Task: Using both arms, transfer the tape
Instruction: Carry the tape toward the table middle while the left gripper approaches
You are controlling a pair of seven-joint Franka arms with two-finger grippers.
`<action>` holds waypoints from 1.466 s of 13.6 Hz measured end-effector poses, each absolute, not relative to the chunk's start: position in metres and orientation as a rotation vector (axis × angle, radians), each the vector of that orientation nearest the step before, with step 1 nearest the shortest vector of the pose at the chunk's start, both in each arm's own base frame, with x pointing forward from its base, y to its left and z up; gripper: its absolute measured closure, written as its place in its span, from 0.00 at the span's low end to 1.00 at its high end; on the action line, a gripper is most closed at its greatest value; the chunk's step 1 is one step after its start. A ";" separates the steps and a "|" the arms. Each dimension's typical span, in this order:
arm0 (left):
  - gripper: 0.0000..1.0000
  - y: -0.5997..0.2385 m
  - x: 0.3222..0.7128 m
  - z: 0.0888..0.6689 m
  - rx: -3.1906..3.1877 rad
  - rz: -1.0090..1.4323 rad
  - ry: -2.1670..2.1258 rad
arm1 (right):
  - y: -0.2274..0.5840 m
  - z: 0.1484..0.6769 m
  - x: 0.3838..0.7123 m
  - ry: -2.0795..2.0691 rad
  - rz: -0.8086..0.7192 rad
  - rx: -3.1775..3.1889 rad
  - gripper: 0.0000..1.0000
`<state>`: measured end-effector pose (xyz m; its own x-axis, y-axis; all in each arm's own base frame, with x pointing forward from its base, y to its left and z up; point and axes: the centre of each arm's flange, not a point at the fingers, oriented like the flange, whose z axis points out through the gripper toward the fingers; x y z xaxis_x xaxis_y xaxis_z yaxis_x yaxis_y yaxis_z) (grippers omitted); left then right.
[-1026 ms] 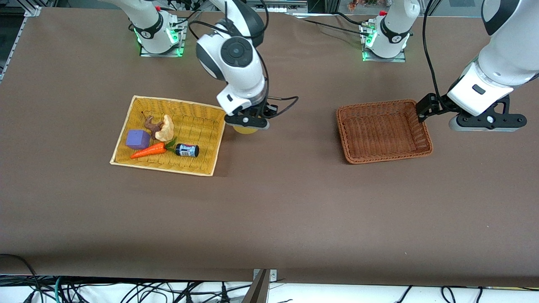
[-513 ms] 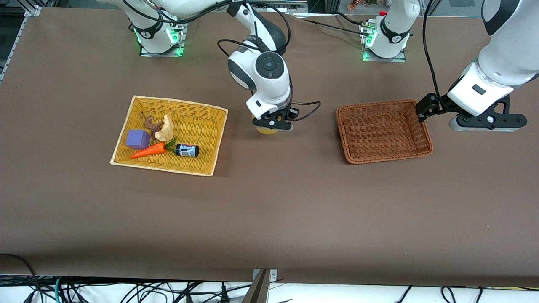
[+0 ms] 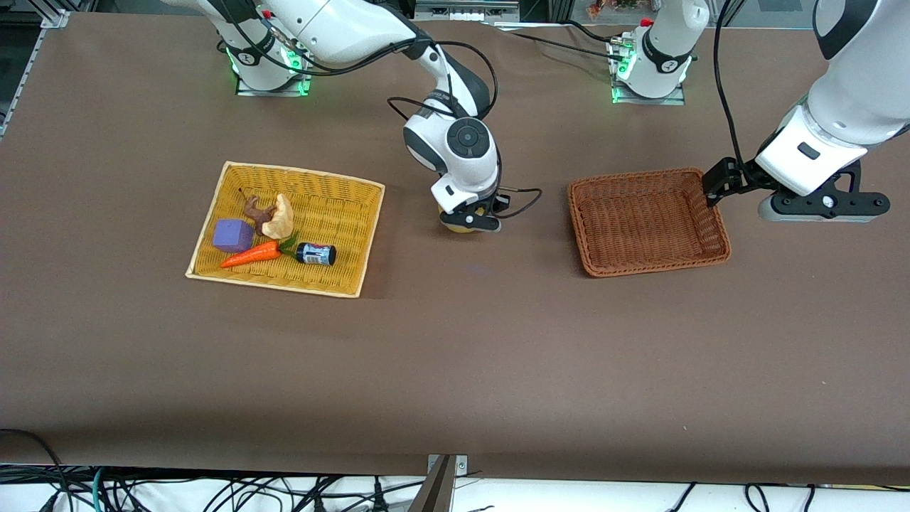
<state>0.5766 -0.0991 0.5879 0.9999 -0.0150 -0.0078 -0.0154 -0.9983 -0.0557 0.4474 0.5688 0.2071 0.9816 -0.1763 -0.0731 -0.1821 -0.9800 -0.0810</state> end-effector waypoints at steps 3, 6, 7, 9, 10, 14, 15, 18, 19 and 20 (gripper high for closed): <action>0.00 -0.099 0.577 0.588 -3.086 0.011 0.023 | 0.567 0.199 0.448 0.267 0.096 -3.054 0.78; 0.00 -0.099 0.577 0.588 -3.086 0.011 0.024 | 0.567 0.192 0.447 0.268 0.103 -3.058 0.78; 0.00 -0.099 0.577 0.588 -3.086 0.011 0.024 | 0.567 0.192 0.447 0.271 0.102 -3.057 0.78; 0.00 -0.099 0.577 0.588 -3.086 0.011 0.024 | 0.567 0.191 0.447 0.273 0.103 -3.058 0.63; 0.00 -0.099 0.577 0.588 -3.086 0.012 0.024 | 0.567 0.191 0.447 0.273 0.104 -3.058 0.52; 0.00 -0.106 0.573 0.585 -3.083 0.051 0.042 | 0.572 0.204 0.455 0.254 0.058 -3.048 0.09; 0.00 -0.110 0.572 0.583 -3.087 0.068 0.053 | 0.575 0.216 0.460 0.243 0.041 -3.052 0.01; 0.00 -0.123 0.570 0.578 -3.115 0.098 0.078 | 0.575 0.271 0.477 0.104 0.022 -3.110 0.00; 0.00 -0.126 0.570 0.576 -3.144 0.116 0.075 | 0.569 0.293 0.487 0.033 0.006 -3.120 0.00; 0.00 -0.129 0.570 0.573 -3.175 0.138 0.072 | 0.558 0.316 0.501 -0.030 -0.022 -3.118 0.00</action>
<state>0.5699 -0.1285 0.5731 0.9952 -0.0467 -0.0861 -0.0434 -0.9983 0.0388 0.5005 0.5580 0.3160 0.9997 0.0194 0.0146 0.0197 -0.9995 -0.0237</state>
